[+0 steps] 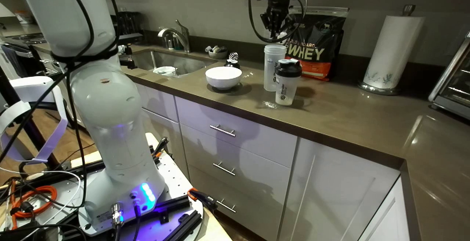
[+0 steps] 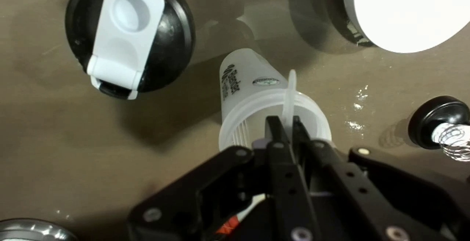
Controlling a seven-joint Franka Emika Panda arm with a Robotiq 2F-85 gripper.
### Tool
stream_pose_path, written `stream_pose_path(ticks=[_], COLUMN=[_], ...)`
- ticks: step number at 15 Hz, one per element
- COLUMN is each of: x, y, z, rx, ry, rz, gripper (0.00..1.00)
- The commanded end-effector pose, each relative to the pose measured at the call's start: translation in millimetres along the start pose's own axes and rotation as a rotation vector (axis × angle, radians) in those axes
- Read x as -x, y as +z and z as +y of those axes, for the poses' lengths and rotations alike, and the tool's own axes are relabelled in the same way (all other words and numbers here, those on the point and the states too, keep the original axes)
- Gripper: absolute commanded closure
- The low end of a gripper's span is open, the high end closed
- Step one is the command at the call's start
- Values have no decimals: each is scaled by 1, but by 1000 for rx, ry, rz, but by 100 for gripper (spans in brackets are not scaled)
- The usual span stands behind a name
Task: Get one scoop of the contents in the white bowl and put in the open clear cup
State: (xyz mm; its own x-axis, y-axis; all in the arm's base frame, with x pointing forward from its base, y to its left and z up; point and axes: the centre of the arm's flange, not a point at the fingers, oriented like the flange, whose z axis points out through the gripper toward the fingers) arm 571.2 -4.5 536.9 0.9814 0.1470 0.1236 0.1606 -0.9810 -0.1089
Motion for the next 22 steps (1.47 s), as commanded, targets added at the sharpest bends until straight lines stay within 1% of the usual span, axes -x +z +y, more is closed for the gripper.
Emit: stream_pose_path(ticks=[1,10,17,22], x=[-4,-7,-3,1], y=[6,19,22,20], z=[0,-5,-13,-22], rx=[49,91,155,165], ry=[20,12,-21,-47], rz=[8,4,8,7], gripper=[98,98,98,98])
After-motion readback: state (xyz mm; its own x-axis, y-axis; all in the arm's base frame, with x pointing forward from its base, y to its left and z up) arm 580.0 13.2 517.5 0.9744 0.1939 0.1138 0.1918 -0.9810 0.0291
